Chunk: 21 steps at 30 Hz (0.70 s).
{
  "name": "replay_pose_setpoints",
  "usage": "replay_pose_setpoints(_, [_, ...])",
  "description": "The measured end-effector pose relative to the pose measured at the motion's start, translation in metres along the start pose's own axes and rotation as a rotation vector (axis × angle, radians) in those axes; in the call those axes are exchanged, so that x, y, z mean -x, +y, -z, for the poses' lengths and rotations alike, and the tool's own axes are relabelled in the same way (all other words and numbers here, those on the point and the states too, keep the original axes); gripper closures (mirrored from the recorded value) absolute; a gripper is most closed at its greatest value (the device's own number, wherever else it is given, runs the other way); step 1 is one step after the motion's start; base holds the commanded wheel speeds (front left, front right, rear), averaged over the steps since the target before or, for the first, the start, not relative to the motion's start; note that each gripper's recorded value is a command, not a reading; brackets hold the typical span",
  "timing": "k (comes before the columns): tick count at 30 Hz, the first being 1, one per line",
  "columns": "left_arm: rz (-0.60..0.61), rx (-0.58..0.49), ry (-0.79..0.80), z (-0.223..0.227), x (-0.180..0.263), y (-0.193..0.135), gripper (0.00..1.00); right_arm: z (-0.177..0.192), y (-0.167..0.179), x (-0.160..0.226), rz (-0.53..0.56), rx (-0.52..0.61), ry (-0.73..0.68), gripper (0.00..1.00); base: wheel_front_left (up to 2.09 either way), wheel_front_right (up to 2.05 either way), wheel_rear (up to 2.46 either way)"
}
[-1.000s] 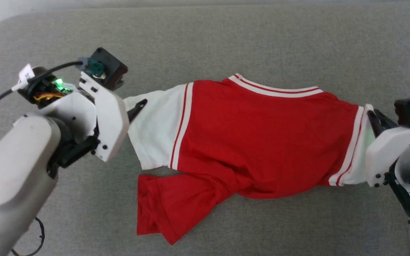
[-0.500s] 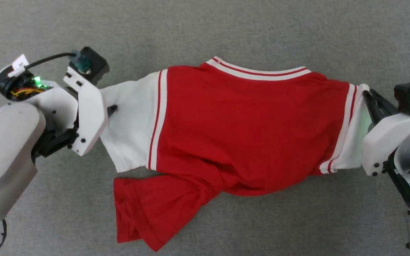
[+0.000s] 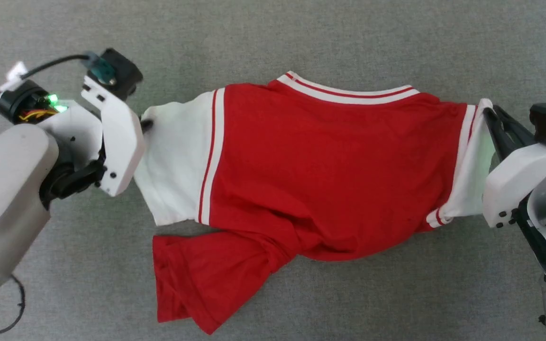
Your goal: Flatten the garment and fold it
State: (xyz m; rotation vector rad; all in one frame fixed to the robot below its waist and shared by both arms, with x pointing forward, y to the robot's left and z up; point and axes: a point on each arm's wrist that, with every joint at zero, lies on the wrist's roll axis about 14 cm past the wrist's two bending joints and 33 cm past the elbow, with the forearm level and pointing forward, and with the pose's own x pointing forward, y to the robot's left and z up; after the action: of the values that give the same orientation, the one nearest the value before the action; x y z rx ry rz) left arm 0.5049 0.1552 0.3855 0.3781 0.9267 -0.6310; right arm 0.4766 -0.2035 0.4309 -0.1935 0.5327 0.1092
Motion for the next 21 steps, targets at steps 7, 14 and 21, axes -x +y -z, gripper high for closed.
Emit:
replay_pose_setpoints(7, [-0.081, 0.119, -0.433, -0.073, 0.034, 0.013, 1.0, -0.038, 0.002, 0.011, -0.006, 0.016, -0.124, 1.0, 0.0, 0.0, 0.0])
replay_pose_setpoints(14, [-0.212, 0.173, -0.751, -0.122, 0.105, 0.032, 1.0, -0.079, -0.001, 0.035, -0.003, 0.08, -0.234, 1.0, 0.0, 0.0, 0.0])
replay_pose_setpoints(21, [-0.382, 0.195, -1.003, -0.156, 0.194, 0.046, 1.0, -0.154, -0.008, 0.074, 0.021, 0.199, -0.402, 1.0, 0.0, 0.0, 0.0])
